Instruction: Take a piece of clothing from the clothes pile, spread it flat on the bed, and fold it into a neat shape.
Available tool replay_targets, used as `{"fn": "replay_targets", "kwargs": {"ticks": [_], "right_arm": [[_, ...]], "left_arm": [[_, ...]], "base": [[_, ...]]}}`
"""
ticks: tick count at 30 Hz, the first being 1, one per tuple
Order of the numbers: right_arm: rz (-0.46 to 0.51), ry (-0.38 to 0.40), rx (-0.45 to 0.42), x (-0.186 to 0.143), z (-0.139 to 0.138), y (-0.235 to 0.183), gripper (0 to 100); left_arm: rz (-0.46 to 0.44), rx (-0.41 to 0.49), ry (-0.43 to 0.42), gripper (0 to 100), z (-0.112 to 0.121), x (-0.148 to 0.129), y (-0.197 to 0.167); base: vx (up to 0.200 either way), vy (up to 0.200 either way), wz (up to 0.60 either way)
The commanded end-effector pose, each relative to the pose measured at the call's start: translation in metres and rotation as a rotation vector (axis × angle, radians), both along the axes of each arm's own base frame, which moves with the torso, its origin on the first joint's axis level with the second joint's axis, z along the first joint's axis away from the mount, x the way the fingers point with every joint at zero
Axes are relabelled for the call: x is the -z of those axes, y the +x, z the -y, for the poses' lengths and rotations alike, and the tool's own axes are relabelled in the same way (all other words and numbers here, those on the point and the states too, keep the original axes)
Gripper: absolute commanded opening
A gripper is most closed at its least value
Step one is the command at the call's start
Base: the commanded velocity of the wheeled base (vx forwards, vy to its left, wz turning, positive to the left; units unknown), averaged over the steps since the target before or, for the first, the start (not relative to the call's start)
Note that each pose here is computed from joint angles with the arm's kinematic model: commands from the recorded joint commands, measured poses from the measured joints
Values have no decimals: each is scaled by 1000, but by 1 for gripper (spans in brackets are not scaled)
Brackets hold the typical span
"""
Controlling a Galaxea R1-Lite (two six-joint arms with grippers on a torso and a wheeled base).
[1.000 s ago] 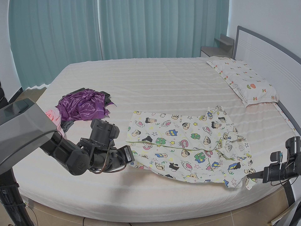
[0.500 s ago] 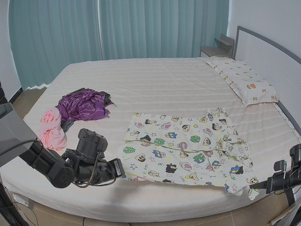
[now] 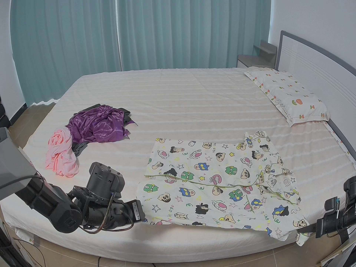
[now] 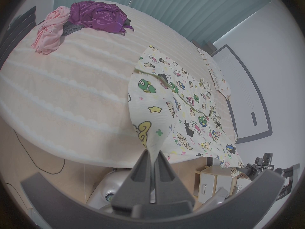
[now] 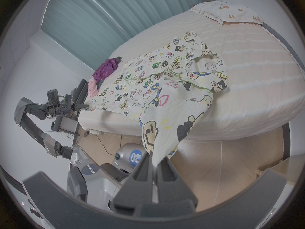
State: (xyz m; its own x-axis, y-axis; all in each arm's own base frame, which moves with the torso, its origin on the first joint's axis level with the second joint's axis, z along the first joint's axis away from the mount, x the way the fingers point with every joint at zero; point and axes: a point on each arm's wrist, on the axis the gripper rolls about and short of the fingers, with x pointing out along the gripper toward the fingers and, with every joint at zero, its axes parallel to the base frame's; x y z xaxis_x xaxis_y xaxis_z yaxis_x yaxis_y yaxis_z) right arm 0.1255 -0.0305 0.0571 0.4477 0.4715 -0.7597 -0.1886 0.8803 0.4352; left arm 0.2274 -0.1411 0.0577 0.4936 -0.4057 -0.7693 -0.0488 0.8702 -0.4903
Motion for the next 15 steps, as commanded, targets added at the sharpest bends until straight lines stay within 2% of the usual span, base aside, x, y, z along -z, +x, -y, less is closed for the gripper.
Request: {"fn": "replay_targets", "kwargs": {"ticks": [1, 9, 15], "right_arm": [[-12, -3, -4, 0, -2, -4, 0], [-24, -1, -8, -3, -3, -7, 0], [2, -8, -18, -9, -1, 6, 0]], "left_arm": [[-15, 11, 9, 0, -3, 1, -10], [-54, 16, 34, 0, -6, 9, -17], [-45, 4, 22, 0, 6, 11, 2]], "base": [[0, 0, 0], [0, 0, 0], [0, 0, 0]]}}
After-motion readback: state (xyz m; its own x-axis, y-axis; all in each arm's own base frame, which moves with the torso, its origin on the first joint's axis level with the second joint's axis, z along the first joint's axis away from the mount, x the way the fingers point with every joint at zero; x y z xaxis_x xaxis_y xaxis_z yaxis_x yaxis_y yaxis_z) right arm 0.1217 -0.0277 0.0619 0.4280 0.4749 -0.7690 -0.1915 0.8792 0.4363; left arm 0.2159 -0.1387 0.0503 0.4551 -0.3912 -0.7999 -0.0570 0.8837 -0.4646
